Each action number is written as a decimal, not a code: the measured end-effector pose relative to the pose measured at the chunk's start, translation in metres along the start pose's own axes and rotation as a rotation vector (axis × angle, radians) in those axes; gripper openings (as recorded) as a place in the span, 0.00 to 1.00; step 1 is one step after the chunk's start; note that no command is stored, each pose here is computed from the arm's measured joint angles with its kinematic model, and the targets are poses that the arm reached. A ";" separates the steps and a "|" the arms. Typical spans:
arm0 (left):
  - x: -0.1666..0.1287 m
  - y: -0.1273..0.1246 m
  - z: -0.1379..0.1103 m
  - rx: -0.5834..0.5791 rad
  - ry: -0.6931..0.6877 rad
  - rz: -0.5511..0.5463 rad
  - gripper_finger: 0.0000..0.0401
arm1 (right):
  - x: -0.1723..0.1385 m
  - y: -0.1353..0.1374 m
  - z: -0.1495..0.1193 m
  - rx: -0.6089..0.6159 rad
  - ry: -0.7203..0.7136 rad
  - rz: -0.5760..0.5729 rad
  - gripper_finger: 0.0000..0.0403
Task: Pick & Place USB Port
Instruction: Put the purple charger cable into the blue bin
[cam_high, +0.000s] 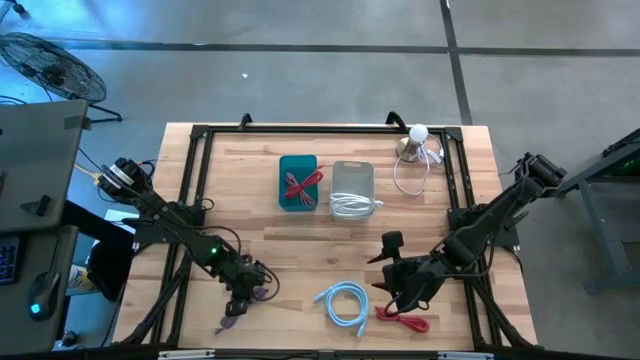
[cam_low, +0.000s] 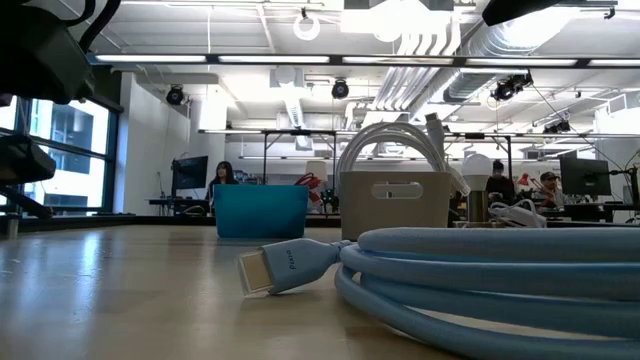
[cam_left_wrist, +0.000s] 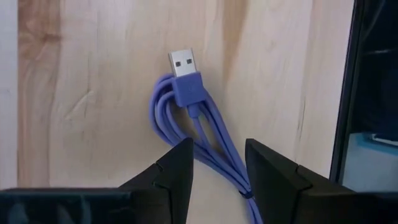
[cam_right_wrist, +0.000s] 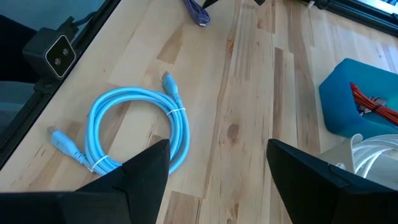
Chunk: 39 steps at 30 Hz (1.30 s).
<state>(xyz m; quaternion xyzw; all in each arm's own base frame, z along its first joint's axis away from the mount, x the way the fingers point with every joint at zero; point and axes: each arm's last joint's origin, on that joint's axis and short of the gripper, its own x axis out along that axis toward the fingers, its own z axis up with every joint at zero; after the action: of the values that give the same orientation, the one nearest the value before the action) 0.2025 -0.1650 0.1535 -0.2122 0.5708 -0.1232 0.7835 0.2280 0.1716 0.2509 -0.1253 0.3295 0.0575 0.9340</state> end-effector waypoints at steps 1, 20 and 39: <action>0.000 0.000 0.000 0.000 -0.002 0.004 0.36 | 0.000 0.000 0.000 0.000 0.000 0.000 0.65; 0.022 0.007 -0.002 -0.009 0.070 0.044 0.36 | 0.000 0.001 0.001 0.006 -0.005 0.035 0.65; 0.026 0.007 -0.001 0.036 0.056 0.067 0.01 | 0.000 0.001 0.002 0.010 -0.012 0.032 0.65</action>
<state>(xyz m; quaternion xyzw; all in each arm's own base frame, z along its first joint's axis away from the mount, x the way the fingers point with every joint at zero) 0.2093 -0.1706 0.1286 -0.1755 0.5970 -0.1130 0.7746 0.2286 0.1733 0.2520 -0.1151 0.3260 0.0715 0.9356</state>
